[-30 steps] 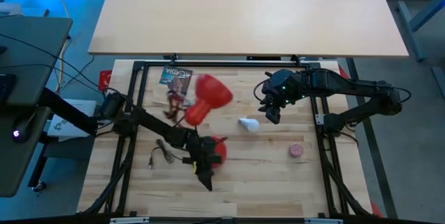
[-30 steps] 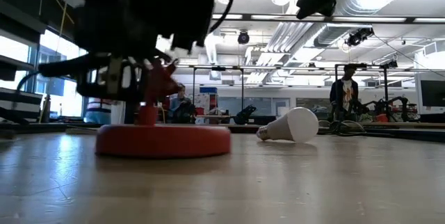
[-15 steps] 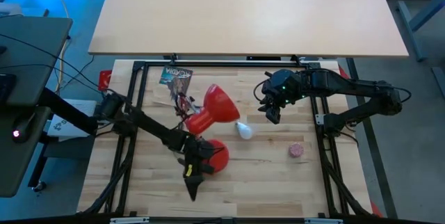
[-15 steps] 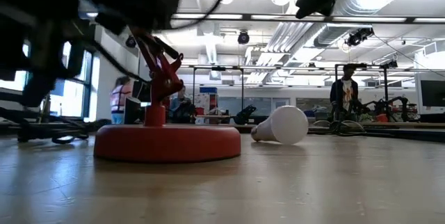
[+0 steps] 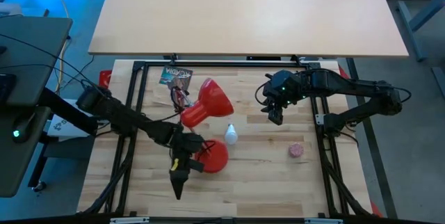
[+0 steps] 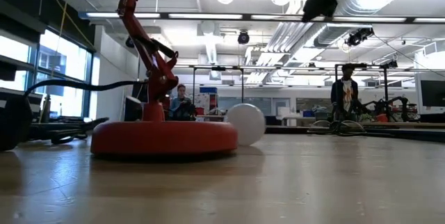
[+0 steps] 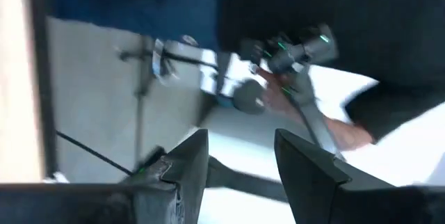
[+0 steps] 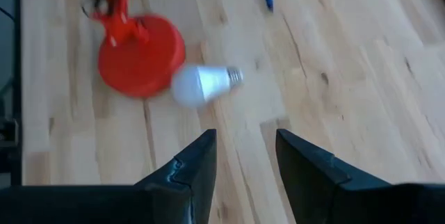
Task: Screw lightbulb
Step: Insert the lightbulb on the lamp
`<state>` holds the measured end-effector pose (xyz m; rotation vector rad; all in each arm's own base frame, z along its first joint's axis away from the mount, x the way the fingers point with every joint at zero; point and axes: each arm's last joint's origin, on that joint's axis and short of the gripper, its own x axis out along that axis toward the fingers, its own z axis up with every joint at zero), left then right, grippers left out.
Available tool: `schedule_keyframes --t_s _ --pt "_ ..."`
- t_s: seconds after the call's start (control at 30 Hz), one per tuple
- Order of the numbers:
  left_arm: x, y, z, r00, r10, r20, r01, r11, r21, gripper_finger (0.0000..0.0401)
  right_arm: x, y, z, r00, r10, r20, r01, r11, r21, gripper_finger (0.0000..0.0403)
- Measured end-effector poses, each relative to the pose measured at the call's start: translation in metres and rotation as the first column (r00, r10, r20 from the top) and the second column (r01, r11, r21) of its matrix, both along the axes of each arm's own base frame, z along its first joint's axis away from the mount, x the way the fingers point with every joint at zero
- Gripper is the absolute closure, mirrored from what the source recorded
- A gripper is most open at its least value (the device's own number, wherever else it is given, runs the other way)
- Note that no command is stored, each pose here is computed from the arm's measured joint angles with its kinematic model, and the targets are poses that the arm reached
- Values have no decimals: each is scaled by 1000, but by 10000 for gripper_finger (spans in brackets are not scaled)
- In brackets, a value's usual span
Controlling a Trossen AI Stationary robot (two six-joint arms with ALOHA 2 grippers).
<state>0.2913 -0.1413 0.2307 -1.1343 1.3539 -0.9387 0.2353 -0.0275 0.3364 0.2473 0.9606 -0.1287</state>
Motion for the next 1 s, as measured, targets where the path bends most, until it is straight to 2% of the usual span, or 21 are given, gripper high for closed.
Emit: schedule_keyframes --t_s 0.13,0.27,0.33,0.43,0.53,0.67,0.73,0.83,0.9,1.0 --pt "-14 -7 0 989 96 112 -115 976 185 243 -8 3 -3 995 72 -74 -71 997 14 261" --pt "-18 -10 -6 966 197 169 -245 908 341 243 -9 4 -4 991 101 -85 -99 995 20 261" --pt "-18 -10 -8 946 252 202 -315 862 398 243 -9 4 -4 991 100 -88 -99 995 21 261" --pt "-19 -12 -9 932 281 230 -356 830 429 243 -9 4 -4 990 103 -92 -101 995 19 261" --pt "-22 -19 -8 939 268 214 -337 843 420 243 -9 4 -4 989 117 -93 -117 993 4 261" --pt "-33 -32 -9 974 197 112 -225 893 391 243 -9 4 -4 988 118 -95 -120 993 -16 261" --pt "-42 -41 -11 984 169 47 -174 901 398 243 -9 4 -4 988 117 -96 -120 993 -17 261" --pt "-55 -55 -6 985 155 79 -174 895 412 245 -9 4 -4 988 117 -96 -120 993 -17 261" --pt "-61 -61 -4 968 215 130 -251 854 456 258 -9 4 -4 988 117 -96 -120 993 -17 261" --pt "-59 -59 -7 906 363 217 -422 737 529 299 -9 4 -4 989 116 -96 -118 993 -17 261"
